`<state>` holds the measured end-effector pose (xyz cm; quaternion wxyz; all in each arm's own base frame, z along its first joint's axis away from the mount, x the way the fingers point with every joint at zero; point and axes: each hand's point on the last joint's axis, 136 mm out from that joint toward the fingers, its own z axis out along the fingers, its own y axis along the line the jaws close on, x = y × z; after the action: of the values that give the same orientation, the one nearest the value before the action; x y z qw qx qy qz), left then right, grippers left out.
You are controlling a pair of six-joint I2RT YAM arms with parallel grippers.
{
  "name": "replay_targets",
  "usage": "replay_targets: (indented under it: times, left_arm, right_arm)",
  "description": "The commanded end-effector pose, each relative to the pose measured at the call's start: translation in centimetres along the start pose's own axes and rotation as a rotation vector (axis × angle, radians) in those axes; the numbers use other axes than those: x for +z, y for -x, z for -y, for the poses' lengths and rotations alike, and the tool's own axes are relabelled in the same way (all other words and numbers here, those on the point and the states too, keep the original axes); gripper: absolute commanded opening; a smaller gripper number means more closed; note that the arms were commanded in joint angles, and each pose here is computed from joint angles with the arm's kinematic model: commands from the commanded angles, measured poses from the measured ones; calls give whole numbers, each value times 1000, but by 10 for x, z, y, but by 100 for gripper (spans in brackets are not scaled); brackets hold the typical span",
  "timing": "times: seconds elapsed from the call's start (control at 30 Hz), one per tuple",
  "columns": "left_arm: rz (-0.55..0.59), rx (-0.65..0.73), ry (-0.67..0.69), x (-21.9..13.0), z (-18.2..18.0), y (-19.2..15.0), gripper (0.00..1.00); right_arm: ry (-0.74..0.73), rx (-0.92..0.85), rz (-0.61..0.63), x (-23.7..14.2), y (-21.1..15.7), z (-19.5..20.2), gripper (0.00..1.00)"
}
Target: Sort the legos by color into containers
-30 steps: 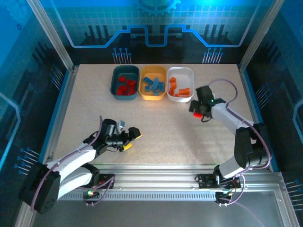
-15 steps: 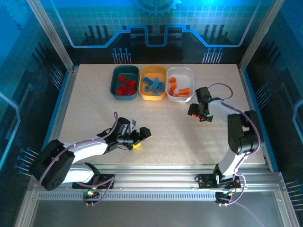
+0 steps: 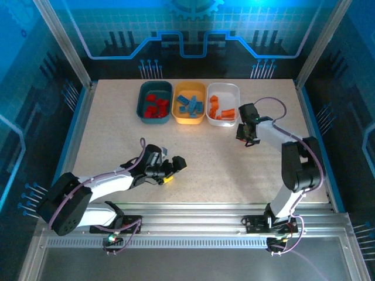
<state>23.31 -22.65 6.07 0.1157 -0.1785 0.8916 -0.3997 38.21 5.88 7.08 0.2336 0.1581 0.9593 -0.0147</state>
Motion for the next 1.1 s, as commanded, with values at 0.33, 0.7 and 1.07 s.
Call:
replay_targets:
  times: [0.33, 0.7, 1.07]
  left_arm:
    - [297, -299, -141, -111, -37, 92, 99]
    - [256, -471, -215, -114, -64, 100, 99]
    - [232, -471, -180, -110, -73, 92, 99]
  right_arm:
    - [411, -365, 253, -128, 6, -183, 37]
    - [567, -516, 228, -113, -13, -311, 37]
    - [547, -647, 299, -61, 5, -391, 37]
